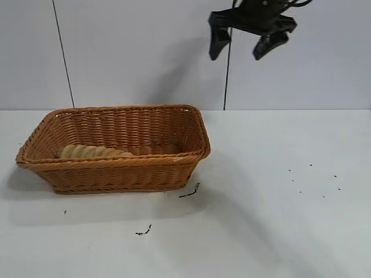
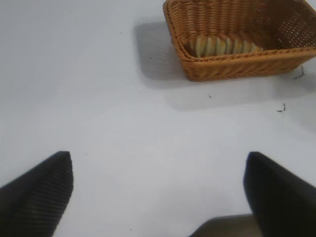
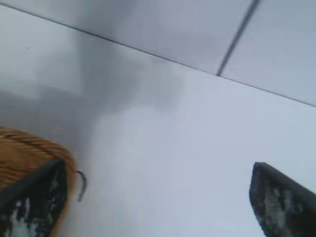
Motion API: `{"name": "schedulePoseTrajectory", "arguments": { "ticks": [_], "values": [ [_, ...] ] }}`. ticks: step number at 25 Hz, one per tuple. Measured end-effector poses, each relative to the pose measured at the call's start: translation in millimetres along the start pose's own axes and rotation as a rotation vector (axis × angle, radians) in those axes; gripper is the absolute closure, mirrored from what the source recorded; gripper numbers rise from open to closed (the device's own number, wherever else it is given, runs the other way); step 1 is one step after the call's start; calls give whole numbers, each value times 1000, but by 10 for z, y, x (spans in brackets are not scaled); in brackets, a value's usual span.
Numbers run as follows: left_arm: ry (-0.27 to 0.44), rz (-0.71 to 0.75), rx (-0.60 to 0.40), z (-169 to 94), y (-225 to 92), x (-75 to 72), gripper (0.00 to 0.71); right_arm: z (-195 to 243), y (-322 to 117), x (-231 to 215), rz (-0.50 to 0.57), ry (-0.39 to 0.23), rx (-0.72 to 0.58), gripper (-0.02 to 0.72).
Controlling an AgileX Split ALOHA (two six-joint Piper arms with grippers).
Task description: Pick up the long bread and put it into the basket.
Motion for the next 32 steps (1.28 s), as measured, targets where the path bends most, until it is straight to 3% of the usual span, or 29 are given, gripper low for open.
{"name": "schedulePoseTrajectory", "arguments": {
  "ticks": [5, 20, 26, 32],
  "values": [
    [0, 0, 0, 0, 0, 0, 18, -192, -37, -108, 25, 4, 12, 14],
    [0, 0, 0, 0, 0, 0, 18, -1039, -227, 135, 3, 42, 82, 14],
    [0, 0, 0, 0, 0, 0, 18, -1558, -703, 344, 3, 45, 127, 14],
    [0, 0, 0, 0, 0, 0, 18, -1965, -1551, 668, 8, 62, 212, 14]
  ]
}}
Point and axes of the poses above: a point on each arm's last joint axis where the gripper is mounted, z pointing out along that axis toward the gripper, x along the wrist's bending axis when the last joint is at zero, y = z × x, the point moved 7 cm from there along z, pointing out along that axis toward the gripper, and after that the axes turned 13 degrees about -z, right-handed, at the moved point
